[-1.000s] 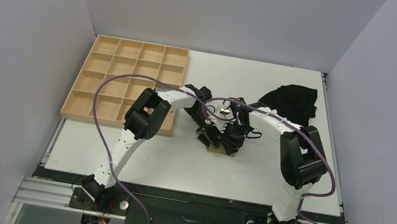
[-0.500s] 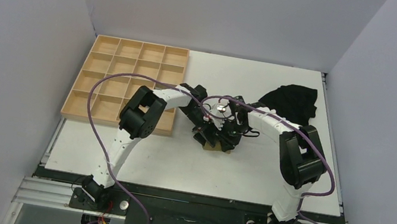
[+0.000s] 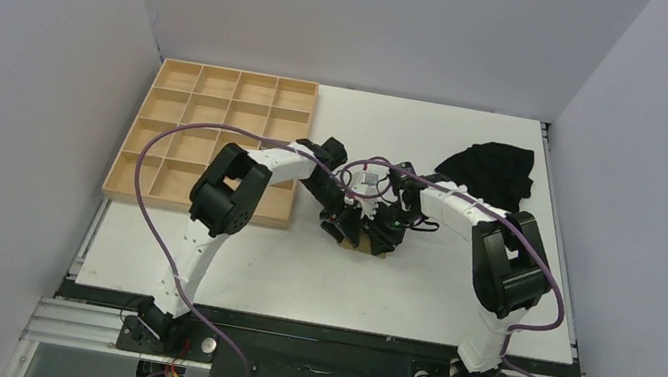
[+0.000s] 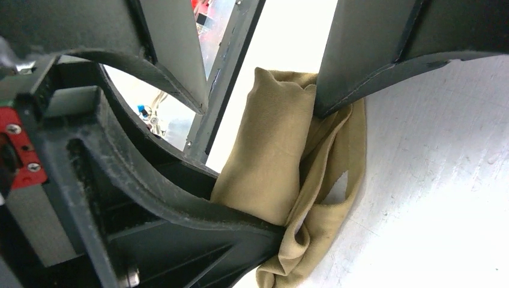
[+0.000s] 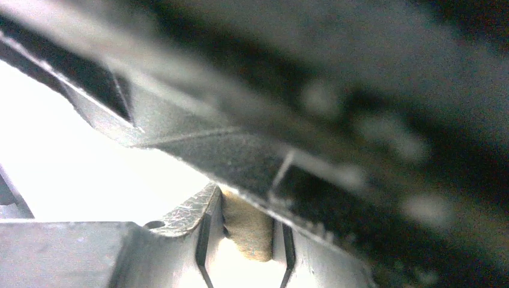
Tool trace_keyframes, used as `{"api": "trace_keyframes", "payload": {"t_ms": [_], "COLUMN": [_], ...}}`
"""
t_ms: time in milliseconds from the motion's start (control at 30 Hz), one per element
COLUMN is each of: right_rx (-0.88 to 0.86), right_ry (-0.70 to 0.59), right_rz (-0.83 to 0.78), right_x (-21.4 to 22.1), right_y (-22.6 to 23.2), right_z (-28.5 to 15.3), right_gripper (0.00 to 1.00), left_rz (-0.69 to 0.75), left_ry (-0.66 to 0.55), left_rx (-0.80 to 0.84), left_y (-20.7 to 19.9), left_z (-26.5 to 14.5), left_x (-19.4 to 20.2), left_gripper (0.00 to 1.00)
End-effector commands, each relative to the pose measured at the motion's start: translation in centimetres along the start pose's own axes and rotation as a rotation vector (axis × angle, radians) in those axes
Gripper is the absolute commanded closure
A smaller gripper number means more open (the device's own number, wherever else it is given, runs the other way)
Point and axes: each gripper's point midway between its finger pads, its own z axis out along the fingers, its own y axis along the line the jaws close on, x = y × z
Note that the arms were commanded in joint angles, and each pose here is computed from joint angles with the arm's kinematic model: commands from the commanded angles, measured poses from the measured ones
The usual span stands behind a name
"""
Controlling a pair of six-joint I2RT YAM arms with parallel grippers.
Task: Roll the underwear
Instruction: Roll the underwear to the center of the board.
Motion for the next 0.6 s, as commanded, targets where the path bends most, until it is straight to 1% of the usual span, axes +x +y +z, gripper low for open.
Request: {"api": "trace_keyframes", "payload": {"t_ms": [0, 200, 367, 567], "right_rx": [-0.068, -0.07, -0.073, -0.087], "right_ry": [0.216, 0.217, 0.218, 0.199], "right_rz": [0.166, 0.172, 0.175, 0.185], "right_x": [7.1, 7.4, 7.6, 7.3], "right_y": [2.3, 2.5, 2.6, 2.7], "right_z": [-0.1, -0.2, -0.1, 0.1], "right_gripper": [1.0, 1.0, 1.0, 1.0], "left_rz": [0.156, 0.16, 0.15, 0.137], "left_ry": [-0.107, -0.112, -0.125, -0.123], "left_rx": [-0.297, -0.336, -0.431, -0.471], "left_y": [7.6, 8.2, 9.7, 10.9], "left_z": [-3.8, -4.8, -5.6, -5.4], "left_x": [-2.5, -2.5, -2.3, -1.7], "left_gripper": [0.34, 0.34, 0.4, 0.47]}}
